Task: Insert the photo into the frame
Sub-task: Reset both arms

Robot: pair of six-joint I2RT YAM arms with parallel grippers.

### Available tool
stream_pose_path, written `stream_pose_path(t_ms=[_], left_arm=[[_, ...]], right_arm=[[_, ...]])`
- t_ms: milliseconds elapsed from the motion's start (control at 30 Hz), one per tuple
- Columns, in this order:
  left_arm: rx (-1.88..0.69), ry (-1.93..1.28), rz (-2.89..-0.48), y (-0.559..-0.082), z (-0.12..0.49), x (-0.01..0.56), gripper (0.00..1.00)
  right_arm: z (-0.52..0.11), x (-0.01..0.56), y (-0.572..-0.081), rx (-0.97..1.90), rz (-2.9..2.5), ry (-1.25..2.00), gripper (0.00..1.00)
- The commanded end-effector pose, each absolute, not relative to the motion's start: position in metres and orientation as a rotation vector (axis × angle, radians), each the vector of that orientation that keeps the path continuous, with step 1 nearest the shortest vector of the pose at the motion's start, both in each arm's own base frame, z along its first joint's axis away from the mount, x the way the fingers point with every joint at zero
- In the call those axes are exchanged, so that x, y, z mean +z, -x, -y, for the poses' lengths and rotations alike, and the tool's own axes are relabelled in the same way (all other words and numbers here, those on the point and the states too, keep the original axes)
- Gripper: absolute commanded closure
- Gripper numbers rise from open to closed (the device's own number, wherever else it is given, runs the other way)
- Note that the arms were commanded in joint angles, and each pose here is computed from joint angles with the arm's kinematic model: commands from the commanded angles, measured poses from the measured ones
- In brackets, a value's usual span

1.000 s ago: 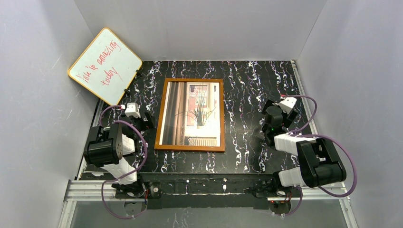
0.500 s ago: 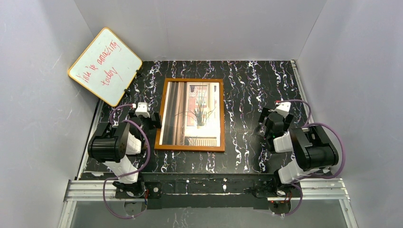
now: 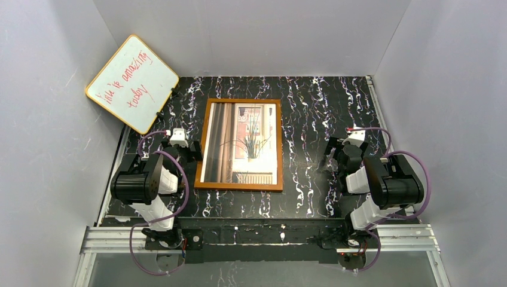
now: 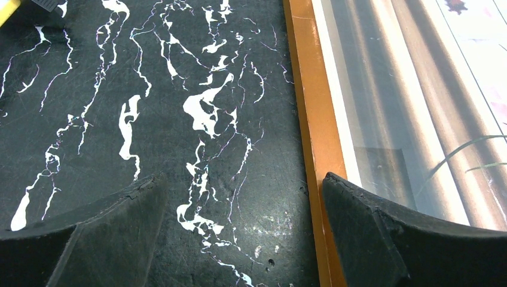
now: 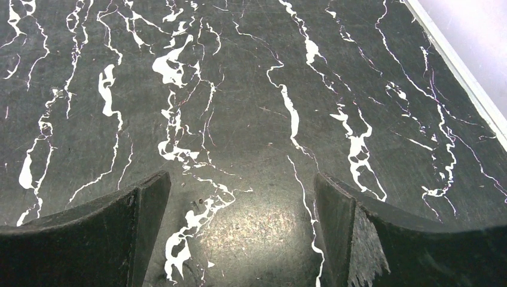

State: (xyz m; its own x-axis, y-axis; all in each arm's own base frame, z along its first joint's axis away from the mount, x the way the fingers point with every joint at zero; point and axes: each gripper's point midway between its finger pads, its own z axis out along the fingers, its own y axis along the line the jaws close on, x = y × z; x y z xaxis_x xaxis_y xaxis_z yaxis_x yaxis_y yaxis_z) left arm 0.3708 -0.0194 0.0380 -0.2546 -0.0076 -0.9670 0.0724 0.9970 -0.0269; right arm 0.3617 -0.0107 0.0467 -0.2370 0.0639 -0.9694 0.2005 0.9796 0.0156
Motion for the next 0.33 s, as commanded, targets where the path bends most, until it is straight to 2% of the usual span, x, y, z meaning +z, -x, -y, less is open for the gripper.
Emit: stream_pose_path(t_ms=[0,300], left_arm=[[-0.028,-0.045,-1.855,-0.3707,0.0124,0.0315,0.02],[0.012,-0.037,-1.866,-0.3707,0.0104,0.0304,0.02]], right_arm=[[0.0114,0.0666,-0.3710,-0.115,-1.729,-0.202,0.02],[0.0114,0.0669,-0.3712,-0.116,-1.728,-0.201,0.02]])
